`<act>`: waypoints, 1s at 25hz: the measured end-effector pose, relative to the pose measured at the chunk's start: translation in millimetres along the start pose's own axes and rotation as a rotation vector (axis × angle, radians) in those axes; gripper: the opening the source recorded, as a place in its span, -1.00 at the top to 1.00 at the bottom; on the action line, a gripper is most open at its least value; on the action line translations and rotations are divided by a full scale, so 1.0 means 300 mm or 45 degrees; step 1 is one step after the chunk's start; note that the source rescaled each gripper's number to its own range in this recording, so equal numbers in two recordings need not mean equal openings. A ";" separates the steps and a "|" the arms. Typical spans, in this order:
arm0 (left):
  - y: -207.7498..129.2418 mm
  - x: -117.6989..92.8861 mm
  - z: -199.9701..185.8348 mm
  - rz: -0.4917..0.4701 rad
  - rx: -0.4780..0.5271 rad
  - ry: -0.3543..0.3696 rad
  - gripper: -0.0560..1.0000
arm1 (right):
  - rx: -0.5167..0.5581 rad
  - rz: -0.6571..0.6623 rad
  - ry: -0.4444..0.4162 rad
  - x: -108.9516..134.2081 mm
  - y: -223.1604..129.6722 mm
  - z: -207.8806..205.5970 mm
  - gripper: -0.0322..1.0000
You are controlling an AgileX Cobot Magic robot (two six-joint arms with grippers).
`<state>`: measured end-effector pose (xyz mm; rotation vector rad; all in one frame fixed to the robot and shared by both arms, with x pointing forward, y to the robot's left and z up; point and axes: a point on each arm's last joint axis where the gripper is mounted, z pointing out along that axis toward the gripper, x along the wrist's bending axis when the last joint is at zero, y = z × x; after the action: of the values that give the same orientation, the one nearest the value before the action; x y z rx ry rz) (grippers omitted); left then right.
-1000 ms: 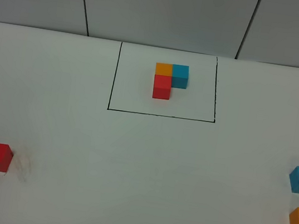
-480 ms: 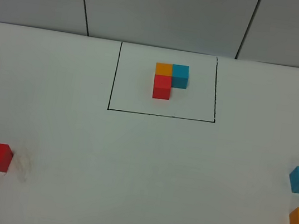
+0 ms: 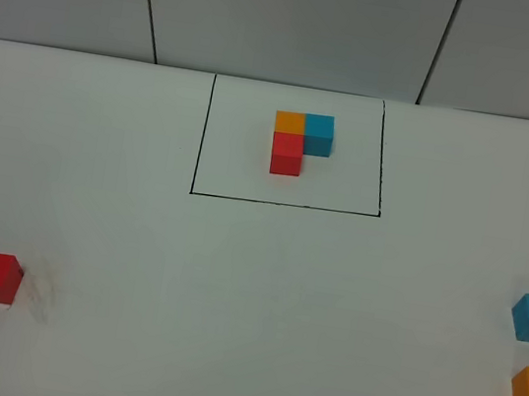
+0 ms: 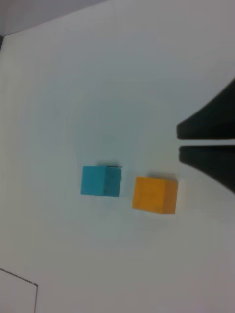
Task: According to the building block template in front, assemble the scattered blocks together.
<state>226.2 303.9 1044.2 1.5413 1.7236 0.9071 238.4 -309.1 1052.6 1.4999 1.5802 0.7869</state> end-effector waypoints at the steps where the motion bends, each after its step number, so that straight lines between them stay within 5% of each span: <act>1: 0.000 0.000 0.000 0.017 0.000 0.000 0.16 | 0.000 0.000 0.000 0.000 0.000 0.000 0.94; 6: 0.000 0.002 0.000 0.040 0.000 0.009 -0.70 | 0.000 0.000 0.000 0.000 0.000 0.000 0.94; 9: 0.001 0.009 0.000 0.033 -0.002 0.036 -0.96 | 0.000 0.000 0.000 0.000 0.000 0.000 0.94; 17: 0.029 0.015 -0.024 0.017 -0.055 0.061 -0.91 | 0.000 0.000 0.000 0.000 0.000 0.000 0.94; 25: 0.218 0.008 -0.084 0.067 -0.040 0.063 -0.70 | 0.000 0.000 0.000 0.000 0.000 0.000 0.94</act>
<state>240.7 309.1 1112.7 1.5621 1.7021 1.0014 238.4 -309.1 1052.6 1.4999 1.5802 0.7869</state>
